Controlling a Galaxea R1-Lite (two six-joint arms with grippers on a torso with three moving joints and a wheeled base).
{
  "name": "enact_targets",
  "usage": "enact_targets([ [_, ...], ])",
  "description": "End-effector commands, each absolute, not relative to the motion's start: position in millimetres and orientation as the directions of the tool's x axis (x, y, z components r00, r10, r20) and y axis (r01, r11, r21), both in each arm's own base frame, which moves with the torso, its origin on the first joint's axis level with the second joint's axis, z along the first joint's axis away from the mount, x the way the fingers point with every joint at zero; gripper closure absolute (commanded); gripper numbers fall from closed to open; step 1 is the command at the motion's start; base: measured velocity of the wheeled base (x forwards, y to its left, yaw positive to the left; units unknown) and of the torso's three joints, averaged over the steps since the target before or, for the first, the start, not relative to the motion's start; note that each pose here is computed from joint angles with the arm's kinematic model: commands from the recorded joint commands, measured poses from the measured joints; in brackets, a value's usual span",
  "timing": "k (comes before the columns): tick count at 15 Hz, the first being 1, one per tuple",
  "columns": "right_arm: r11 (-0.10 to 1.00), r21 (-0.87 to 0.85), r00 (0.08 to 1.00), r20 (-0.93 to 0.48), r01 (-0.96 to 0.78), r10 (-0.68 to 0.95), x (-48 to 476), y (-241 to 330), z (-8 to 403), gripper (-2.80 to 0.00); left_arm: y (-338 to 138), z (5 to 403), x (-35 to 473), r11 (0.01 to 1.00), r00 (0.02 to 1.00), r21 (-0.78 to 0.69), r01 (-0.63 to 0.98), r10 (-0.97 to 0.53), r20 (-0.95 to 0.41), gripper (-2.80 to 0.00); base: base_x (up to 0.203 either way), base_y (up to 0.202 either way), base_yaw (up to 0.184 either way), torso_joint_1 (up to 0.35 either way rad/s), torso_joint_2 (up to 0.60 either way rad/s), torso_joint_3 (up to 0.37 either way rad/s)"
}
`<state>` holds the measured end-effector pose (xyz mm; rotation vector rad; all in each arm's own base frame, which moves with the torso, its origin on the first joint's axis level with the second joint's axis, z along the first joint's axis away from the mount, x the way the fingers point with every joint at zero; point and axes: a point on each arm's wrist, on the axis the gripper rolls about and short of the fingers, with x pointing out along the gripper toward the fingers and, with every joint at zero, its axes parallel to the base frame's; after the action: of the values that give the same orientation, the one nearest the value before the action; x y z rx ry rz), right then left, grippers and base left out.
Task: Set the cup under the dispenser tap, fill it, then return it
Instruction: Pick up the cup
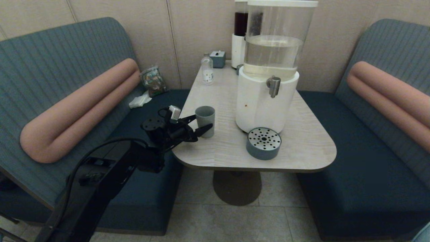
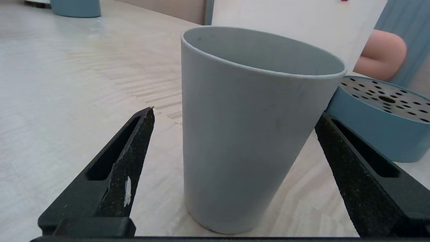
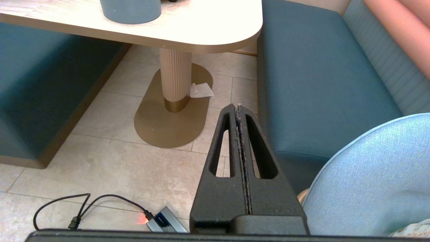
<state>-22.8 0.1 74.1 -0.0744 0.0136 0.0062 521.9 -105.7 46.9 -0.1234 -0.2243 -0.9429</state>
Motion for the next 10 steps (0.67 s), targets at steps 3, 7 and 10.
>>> enact_targets([
  [3,0.997,-0.075,1.000,-0.014,-0.007,0.006,-22.8,0.1,74.1,0.00,-108.3,46.4,524.7,0.578,0.559,0.000,0.816,-0.790,0.252,-2.80,0.000,0.000,0.000,0.000,0.00,0.000],
  [7,0.997,-0.077,1.000,-0.014,-0.009,0.008,-22.8,0.2,74.1,0.00,-112.4,47.5,524.3,0.572,0.554,-0.002,0.821,-0.794,0.250,-2.80,0.000,0.000,0.000,0.000,0.00,0.000],
  [10,0.997,-0.076,1.000,-0.014,-0.012,0.011,-22.8,0.2,74.1,0.00,-112.4,48.1,524.5,0.573,0.556,-0.004,0.820,-0.794,0.248,-2.80,0.000,0.000,0.000,0.000,0.00,0.000],
])
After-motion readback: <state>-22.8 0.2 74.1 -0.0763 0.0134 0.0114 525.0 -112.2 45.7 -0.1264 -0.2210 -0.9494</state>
